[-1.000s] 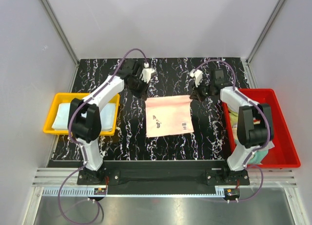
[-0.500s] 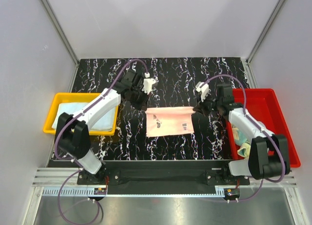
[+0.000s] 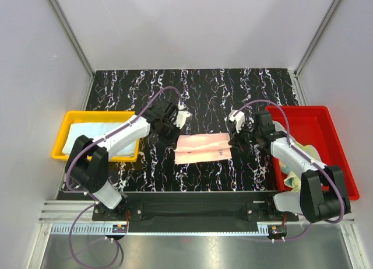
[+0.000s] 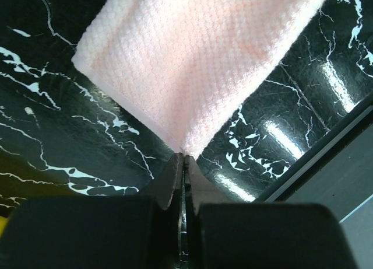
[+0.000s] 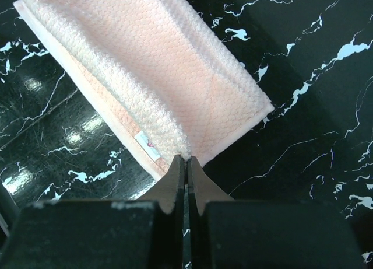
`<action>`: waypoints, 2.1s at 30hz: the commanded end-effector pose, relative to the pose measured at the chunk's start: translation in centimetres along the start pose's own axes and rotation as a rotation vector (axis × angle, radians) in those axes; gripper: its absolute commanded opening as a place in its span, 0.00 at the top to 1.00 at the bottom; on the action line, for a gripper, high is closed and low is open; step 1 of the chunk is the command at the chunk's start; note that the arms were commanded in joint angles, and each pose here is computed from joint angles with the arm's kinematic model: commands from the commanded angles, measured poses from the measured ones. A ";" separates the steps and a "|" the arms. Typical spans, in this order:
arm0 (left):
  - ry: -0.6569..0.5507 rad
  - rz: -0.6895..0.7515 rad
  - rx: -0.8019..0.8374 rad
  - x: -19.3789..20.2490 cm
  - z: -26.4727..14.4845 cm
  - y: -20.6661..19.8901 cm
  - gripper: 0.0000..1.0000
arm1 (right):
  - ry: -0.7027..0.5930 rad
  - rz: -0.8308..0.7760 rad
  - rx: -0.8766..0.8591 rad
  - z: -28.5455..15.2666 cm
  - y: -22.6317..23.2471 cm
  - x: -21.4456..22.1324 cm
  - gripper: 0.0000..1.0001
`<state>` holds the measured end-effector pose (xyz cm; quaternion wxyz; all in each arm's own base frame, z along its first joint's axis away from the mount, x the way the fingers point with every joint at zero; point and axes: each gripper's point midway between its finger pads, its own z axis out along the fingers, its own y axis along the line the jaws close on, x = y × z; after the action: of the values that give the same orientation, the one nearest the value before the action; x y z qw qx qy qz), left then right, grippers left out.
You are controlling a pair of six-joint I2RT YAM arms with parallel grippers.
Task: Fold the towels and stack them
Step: Fold the towel
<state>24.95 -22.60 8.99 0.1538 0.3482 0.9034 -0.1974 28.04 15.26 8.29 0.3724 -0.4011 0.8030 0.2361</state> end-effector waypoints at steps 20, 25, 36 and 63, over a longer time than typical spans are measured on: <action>-0.054 0.001 0.025 0.2 -1.8 -1.8 0.72 | 0.118 0.035 -0.001 -1.8 1.4 0.0 0.66; -0.152 -0.065 0.105 -1.4 -1.8 -3.5 0.66 | 0.073 0.096 -0.012 -2.6 1.9 -2.2 0.64; -0.184 -0.330 0.103 -1.8 2.6 -2.7 0.71 | 0.232 0.801 -0.035 1.3 3.2 -1.2 0.94; -0.173 -0.549 -0.020 1.4 2.9 -1.3 0.61 | 0.347 0.885 0.134 3.4 4.7 1.7 0.87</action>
<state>23.11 -24.95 6.57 0.1571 0.0900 0.9439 -0.2762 24.82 21.25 6.13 0.1084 -0.0665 0.9456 0.2994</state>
